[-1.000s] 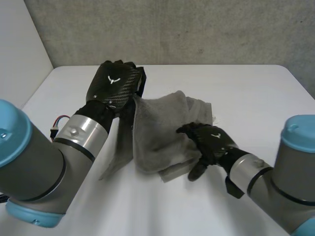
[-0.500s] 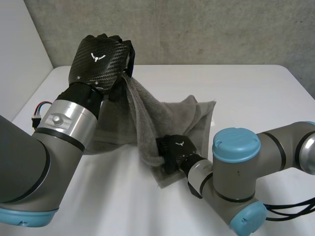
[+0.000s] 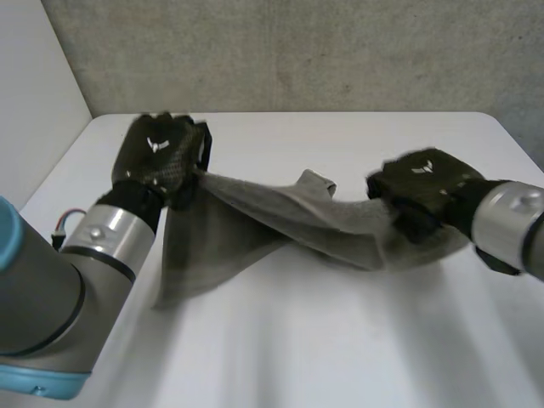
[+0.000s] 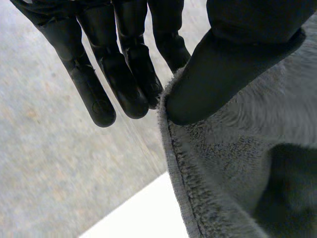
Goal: Fold the towel.
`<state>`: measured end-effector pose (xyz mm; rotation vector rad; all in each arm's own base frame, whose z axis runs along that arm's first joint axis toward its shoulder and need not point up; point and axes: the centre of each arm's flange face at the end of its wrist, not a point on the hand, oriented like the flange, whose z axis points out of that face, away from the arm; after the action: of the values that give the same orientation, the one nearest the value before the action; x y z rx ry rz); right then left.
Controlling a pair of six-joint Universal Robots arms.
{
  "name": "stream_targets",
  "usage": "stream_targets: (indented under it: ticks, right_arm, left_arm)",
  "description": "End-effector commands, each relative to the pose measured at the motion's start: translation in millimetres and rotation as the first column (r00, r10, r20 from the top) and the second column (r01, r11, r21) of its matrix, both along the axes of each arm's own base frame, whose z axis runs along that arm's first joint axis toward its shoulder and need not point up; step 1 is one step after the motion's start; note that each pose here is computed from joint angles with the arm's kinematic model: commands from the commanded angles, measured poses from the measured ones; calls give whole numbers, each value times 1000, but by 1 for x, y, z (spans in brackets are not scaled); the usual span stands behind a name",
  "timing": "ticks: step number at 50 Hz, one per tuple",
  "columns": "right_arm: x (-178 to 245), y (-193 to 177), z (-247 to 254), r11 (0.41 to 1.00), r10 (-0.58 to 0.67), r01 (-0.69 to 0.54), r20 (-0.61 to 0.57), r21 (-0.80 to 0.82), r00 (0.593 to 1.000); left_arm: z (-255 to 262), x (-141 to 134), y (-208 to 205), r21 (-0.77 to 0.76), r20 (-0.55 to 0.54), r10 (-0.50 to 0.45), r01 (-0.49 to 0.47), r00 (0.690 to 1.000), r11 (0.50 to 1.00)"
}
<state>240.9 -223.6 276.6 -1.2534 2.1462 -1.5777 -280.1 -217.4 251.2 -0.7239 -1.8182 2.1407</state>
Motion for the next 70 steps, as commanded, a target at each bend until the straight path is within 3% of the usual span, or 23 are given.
stream_targets:
  ticks: [1, 7, 9, 12, 13, 14, 16, 17, 18, 19, 20, 22, 23, 25, 26, 28, 29, 31, 32, 34, 39, 50, 70]
  right_arm:
    - [-13, 4, -17, 991, 67, -48, -154, 125, 986]
    - [-4, -30, -25, 998, 42, -36, -133, 44, 990]
    - [0, -47, -22, 999, 24, -27, -109, -28, 994]
    - [8, -86, -2, 969, -36, 22, -53, -245, 998]
    - [10, -107, 20, 916, -71, 64, -4, -397, 997]
    - [10, -107, 20, 915, -72, 64, -4, -398, 997]
    - [17, -131, 69, 726, -64, 131, 123, -675, 990]
    - [21, -133, 92, 611, -29, 162, 183, -775, 983]
    - [21, -133, 92, 610, -28, 163, 184, -776, 983]
    - [25, -125, 123, 483, 30, 210, 256, -850, 966]
    - [25, -125, 123, 481, 31, 211, 257, -851, 966]
    - [23, -105, 152, 420, 107, 258, 330, -870, 938]
    - [23, -104, 152, 419, 107, 258, 330, -870, 938]
    - [19, -99, 146, 514, 101, 246, 342, -822, 934]
    - [19, -99, 146, 514, 101, 246, 342, -822, 934]
    - [20, -96, 119, 673, 74, 189, 319, -715, 945]
    - [20, -96, 119, 673, 73, 189, 319, -715, 945]
    - [22, -92, 87, 804, 54, 116, 265, -584, 963]
    - [22, -92, 86, 804, 54, 115, 265, -583, 963]
    - [23, -88, 55, 895, 35, 64, 213, -441, 976]
    - [25, -81, 14, 969, 12, 27, 158, -245, 987]
    - [23, -77, -101, 989, -7, 8, -9, 146, 1000]
    - [7, -55, -96, 994, -17, 33, -158, 101, 987]
  left_arm:
    - [-43, -4, 2, 103, 90, -19, 10, 996, 995]
    - [-72, -10, -6, 127, 199, -31, 6, 980, 992]
    - [-69, -23, -30, 41, 261, -15, 5, 965, 999]
    - [-32, -36, -59, -106, 234, 40, -16, 971, 994]
    - [-32, -36, -59, -107, 234, 41, -16, 971, 994]
    - [-6, -41, -72, -190, 191, 66, -29, 979, 981]
    - [25, -46, -83, -285, 126, 86, -47, 988, 957]
    - [70, -44, -97, -428, 13, 124, -106, 992, 898]
    - [71, -44, -97, -429, 12, 124, -107, 992, 897]
    - [105, -37, -104, -530, -84, 154, -176, 984, 829]
    - [106, -37, -104, -531, -85, 155, -176, 984, 829]
    - [163, -18, -98, -657, -242, 171, -291, 955, 696]
    - [163, -18, -98, -657, -243, 171, -291, 955, 695]
    - [177, -10, -90, -684, -275, 165, -314, 947, 659]
    - [177, -10, -90, -684, -275, 165, -314, 947, 659]
    - [151, -9, -90, -638, -221, 185, -285, 958, 715]
    - [151, -9, -90, -638, -220, 185, -285, 958, 715]
    - [116, -6, -90, -580, -149, 210, -257, 966, 773]
    - [115, -6, -90, -579, -148, 210, -257, 966, 773]
    - [93, -5, -87, -544, -102, 210, -231, 972, 807]
    - [12, -1, -61, -396, 86, 134, -89, 987, 914]
    - [-85, 8, -30, -134, 257, 24, 11, 966, 991]
    - [-87, -6, -22, -127, 249, -23, 56, 968, 990]
